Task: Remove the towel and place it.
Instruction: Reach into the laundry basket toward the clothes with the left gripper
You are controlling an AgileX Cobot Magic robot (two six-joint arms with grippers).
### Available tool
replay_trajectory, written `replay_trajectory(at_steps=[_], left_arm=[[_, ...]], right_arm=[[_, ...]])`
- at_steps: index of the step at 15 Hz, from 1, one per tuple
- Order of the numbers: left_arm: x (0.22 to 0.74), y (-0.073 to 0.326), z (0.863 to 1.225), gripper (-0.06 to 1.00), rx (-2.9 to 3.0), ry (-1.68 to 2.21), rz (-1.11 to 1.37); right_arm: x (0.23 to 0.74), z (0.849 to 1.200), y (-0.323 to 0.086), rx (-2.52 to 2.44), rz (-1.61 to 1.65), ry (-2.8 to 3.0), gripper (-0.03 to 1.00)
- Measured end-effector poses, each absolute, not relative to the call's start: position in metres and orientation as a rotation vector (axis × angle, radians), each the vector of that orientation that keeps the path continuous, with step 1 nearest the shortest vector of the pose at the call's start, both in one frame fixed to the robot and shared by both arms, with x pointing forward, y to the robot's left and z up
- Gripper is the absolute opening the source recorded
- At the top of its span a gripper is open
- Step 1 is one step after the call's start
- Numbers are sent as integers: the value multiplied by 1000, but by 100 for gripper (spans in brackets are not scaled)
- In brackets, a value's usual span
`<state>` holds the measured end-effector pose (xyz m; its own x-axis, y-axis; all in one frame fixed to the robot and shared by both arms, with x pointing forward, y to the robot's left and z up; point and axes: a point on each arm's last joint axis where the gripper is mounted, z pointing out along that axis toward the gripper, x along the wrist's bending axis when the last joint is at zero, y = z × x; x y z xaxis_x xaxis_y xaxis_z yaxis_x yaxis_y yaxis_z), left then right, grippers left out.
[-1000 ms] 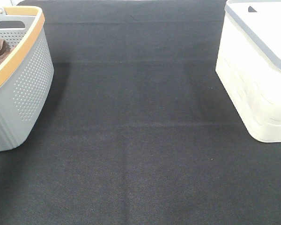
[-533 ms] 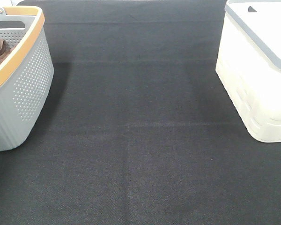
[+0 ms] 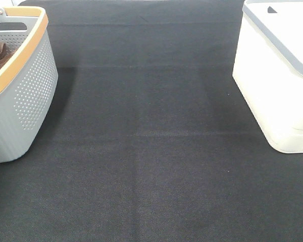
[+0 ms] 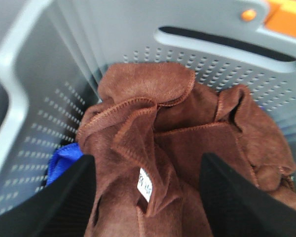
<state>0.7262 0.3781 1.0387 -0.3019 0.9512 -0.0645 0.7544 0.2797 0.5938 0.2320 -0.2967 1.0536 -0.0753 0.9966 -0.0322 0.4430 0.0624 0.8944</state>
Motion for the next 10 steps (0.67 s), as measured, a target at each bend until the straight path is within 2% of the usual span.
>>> replay_trajectory(at_steps=[4,10], left_arm=[[750,378,1017,59,1490,2191,567],[753,379,990,59,1523,2253,494]], right_arm=[[232,1054,-297,1469,967,1616,96],[232,1054,-297,1469,967,1616,96]])
